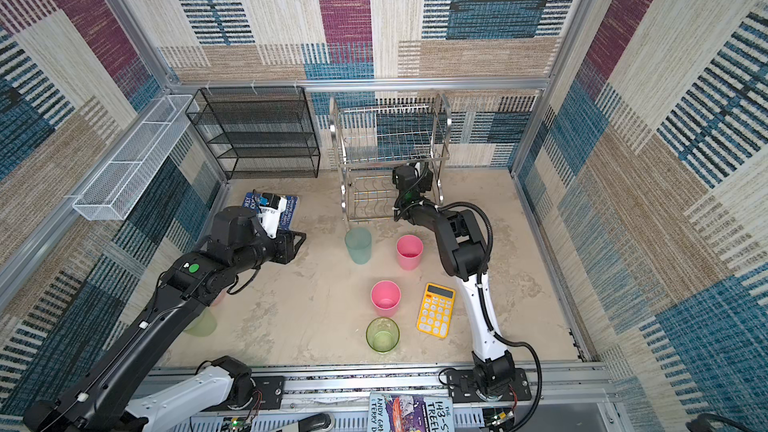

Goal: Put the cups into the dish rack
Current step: 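Lower the green cup upright onto the rack's lower tier and open right gripper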

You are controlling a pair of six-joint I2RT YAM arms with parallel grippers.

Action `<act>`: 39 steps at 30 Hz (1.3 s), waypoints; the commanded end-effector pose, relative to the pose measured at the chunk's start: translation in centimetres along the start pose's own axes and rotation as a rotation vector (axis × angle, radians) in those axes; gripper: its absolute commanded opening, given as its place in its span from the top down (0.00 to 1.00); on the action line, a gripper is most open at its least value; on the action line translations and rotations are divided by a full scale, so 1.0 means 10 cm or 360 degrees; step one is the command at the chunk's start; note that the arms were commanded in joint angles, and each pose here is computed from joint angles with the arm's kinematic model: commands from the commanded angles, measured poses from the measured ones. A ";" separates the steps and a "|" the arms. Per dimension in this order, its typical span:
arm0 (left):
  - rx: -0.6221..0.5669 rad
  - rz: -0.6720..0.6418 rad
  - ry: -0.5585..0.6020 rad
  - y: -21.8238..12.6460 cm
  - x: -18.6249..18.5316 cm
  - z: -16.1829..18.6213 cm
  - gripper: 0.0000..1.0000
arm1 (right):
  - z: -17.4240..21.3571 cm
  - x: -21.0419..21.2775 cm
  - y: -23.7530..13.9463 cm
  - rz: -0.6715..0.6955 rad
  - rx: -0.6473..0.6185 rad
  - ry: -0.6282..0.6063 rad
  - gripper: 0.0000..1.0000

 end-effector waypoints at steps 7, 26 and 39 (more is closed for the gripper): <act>-0.0028 -0.0008 0.0035 0.00 0.01 -0.02 0.50 | -0.02 -0.03 -0.11 -0.0071 -0.0011 0.0006 0.00; -0.0060 -0.0050 0.0061 -0.03 0.04 -0.02 0.29 | -0.06 -0.13 -0.48 -0.0244 -0.0119 0.0065 0.00; -0.0061 -0.0071 0.0070 -0.03 0.05 -0.02 0.27 | -0.02 -0.18 -0.82 -0.0340 -0.0107 0.0070 0.00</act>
Point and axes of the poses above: each gripper's point midway between its finger pads, its own y axis out along the fingers, its own x axis along the line the jaws close on, z = x × y, the point moved 6 cm from there along -y, back along the fingers, and after that the axes turned 7 degrees about y, right-handed, at the moved point
